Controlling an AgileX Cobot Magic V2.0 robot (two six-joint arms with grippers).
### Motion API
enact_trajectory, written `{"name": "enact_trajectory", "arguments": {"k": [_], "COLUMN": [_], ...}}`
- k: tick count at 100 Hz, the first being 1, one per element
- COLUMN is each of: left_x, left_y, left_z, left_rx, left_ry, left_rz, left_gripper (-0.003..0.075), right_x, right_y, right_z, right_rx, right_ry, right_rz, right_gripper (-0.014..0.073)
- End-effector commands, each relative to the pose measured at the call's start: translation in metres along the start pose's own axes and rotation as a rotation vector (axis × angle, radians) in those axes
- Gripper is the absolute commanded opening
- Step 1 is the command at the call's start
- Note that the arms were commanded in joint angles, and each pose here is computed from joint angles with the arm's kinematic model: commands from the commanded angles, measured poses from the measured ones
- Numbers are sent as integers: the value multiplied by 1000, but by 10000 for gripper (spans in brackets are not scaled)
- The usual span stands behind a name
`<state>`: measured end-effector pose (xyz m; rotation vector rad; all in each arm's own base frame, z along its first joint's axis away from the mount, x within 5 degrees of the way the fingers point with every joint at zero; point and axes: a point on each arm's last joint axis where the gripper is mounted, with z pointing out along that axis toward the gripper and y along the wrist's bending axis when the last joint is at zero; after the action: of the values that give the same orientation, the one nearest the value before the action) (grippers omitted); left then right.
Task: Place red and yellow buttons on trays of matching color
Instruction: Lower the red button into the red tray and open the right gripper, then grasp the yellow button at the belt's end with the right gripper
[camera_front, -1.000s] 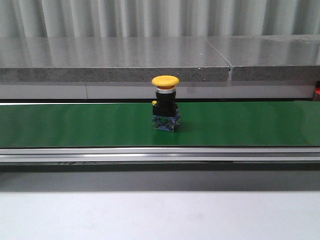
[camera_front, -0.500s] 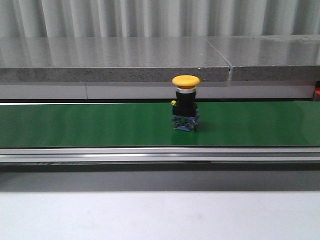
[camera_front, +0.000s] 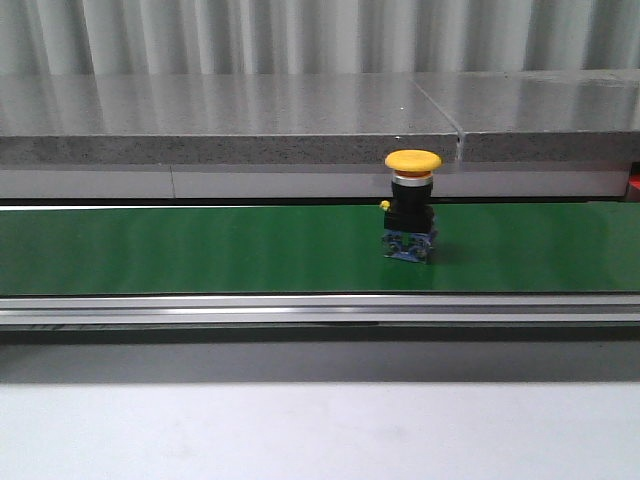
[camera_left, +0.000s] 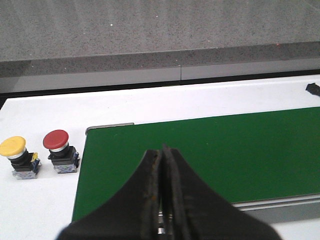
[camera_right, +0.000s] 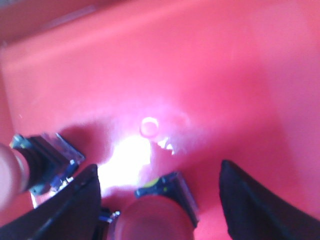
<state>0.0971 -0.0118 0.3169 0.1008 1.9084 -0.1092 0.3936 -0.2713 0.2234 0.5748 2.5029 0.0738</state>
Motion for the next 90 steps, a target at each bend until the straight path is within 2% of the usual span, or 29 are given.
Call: {"name": "enact_trajectory", "arguments": {"k": [1,24,40,68,90], "left_x": [-15,-15,-15,-15,-15], "left_y": [-1,-1,-1,-1,-1], "left_z": [-3,-3,-3,-3,-3], "left_rx": [3,3,3,3,3], "left_ry": [-92,-92,-92,-92,-92], "left_rz": [-11,-11,-11,-11,-11], "left_gripper": [-20,-20,-20,-20,-20], "right_x": [-28,-39,-35,-10,9], "right_y": [10,28,50,108,148], "right_z": [-58,-115,-153,-205,-224], "right_rx": [18,27,5,-117,-202], "right_ry": [-163,-274,-292,-183,-99], "right_rz": [-34,-80,-146,-328,-442], "right_gripper": [511,511,511,511,511]}}
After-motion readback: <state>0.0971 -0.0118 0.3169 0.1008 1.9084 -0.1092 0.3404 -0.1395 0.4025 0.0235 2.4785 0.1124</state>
